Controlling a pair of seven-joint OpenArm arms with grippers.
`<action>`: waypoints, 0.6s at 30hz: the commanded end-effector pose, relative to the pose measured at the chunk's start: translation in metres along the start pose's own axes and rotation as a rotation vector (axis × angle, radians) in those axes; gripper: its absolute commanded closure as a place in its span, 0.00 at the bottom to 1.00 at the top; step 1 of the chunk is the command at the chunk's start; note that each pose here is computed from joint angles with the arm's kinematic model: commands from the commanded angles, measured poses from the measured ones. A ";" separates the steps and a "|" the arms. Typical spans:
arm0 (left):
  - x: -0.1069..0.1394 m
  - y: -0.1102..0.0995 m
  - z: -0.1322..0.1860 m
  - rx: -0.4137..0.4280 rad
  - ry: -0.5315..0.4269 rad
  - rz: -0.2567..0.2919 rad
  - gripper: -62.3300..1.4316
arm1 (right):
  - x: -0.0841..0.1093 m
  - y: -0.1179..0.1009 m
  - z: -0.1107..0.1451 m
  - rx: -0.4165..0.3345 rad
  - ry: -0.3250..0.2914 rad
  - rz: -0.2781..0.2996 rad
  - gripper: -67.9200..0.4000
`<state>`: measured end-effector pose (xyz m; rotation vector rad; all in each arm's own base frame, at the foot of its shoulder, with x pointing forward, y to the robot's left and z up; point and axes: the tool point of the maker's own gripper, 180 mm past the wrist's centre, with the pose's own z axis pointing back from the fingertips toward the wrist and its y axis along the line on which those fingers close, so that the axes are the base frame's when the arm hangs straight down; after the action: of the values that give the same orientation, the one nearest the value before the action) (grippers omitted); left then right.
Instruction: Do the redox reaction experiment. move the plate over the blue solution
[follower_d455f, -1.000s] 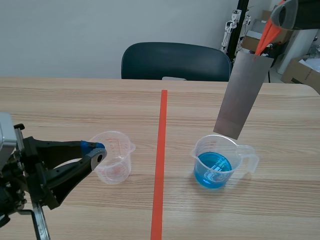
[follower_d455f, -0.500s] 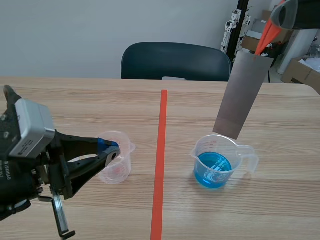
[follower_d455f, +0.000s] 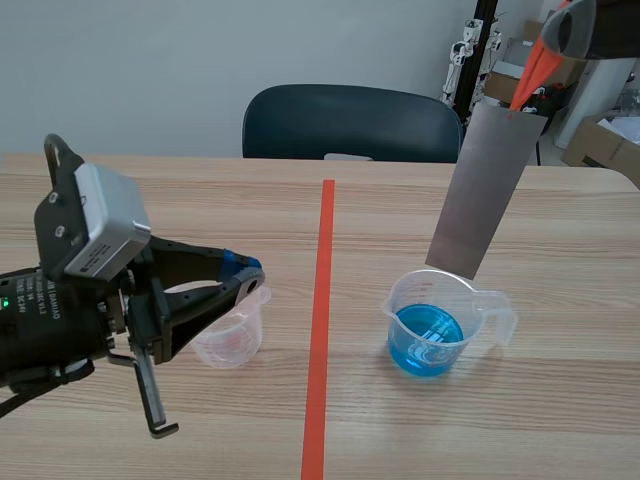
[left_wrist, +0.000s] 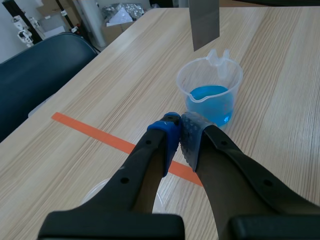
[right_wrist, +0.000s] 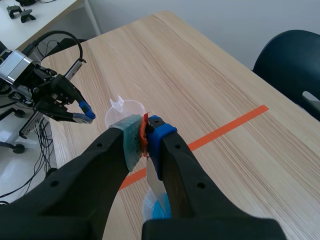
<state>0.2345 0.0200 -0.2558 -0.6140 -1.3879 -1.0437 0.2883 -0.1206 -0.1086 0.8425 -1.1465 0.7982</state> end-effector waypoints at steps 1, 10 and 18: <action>0.009 -0.001 -0.003 -0.001 -0.039 0.008 0.91 | 0.014 0.003 0.002 0.009 -0.038 0.018 0.99; 0.015 0.001 -0.017 -0.013 -0.045 0.010 0.91 | 0.014 0.003 0.002 0.009 -0.038 0.018 0.99; 0.018 -0.006 -0.030 -0.037 -0.044 0.022 0.91 | 0.014 0.003 0.002 0.009 -0.038 0.018 0.99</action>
<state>0.2389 -0.0098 -0.2520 -0.6672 -1.3712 -1.0549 0.2883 -0.1206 -0.1086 0.8425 -1.1465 0.7982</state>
